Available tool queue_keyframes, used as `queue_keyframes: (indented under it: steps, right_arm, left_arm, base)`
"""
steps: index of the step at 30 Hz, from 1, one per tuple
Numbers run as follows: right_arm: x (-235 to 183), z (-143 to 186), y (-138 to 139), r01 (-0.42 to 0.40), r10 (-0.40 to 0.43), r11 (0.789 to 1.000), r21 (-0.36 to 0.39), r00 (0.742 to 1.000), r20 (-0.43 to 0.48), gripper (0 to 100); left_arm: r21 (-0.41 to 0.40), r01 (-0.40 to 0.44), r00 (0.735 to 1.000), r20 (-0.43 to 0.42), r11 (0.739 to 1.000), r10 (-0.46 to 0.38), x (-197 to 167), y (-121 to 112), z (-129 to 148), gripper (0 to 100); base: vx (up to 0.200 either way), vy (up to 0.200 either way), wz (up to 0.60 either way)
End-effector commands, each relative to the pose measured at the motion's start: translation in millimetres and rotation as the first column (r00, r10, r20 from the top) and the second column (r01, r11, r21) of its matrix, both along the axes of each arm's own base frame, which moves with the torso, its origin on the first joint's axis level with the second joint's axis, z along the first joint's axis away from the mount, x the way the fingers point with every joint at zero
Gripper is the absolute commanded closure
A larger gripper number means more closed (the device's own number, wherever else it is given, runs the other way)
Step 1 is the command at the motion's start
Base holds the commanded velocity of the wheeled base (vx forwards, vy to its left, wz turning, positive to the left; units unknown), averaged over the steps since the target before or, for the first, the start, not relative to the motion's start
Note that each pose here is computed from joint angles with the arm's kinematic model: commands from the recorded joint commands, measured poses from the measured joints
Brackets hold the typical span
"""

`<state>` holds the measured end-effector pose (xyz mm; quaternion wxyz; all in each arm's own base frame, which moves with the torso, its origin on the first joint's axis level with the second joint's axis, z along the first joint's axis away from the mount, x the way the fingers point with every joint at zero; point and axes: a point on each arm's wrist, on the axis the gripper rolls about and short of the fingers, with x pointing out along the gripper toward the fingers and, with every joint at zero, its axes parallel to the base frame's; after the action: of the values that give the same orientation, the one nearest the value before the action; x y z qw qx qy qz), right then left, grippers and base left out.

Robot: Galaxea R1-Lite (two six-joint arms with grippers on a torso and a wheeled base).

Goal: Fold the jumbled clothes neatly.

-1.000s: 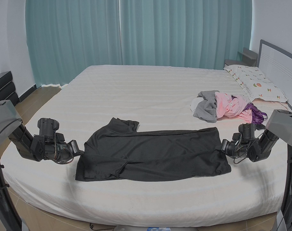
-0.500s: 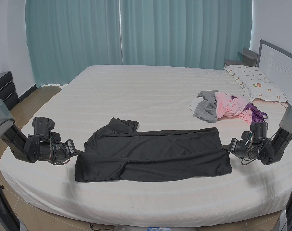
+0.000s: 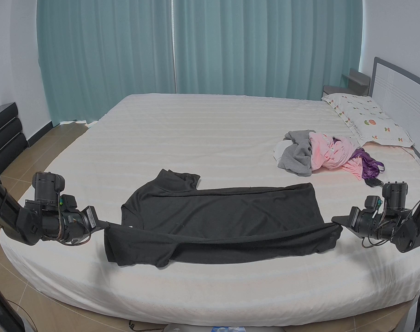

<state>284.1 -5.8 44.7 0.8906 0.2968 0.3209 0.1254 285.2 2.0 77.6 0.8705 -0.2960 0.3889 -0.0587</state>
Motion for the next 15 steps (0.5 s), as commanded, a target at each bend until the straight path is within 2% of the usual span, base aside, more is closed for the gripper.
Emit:
queue_keyframes:
  steps: [1, 10, 15]
  right_arm:
    - [-15, 11, 0, -0.006, 0.006, 1.0, 0.002, 1.0, 0.024, 100]
    - [-30, 9, -1, 0.001, -0.001, 1.0, 0.0, 1.0, -0.008, 100]
    - [-39, 14, -2, 0.003, -0.003, 1.0, -0.004, 1.0, 0.004, 100]
  left_arm:
    - [-0.004, -0.004, 1.0, 0.026, 1.0, 0.004, -12, 2, 10, 100]
    - [-0.018, 0.003, 1.0, 0.02, 1.0, -0.003, -26, 3, 11, 100]
    - [-0.044, -0.029, 0.999, 0.027, 0.999, 0.03, -33, 5, 17, 100]
  base:
    - [0.0, 0.0, 0.0]
    - [0.0, 0.0, 0.0]
    - [0.0, 0.0, 0.0]
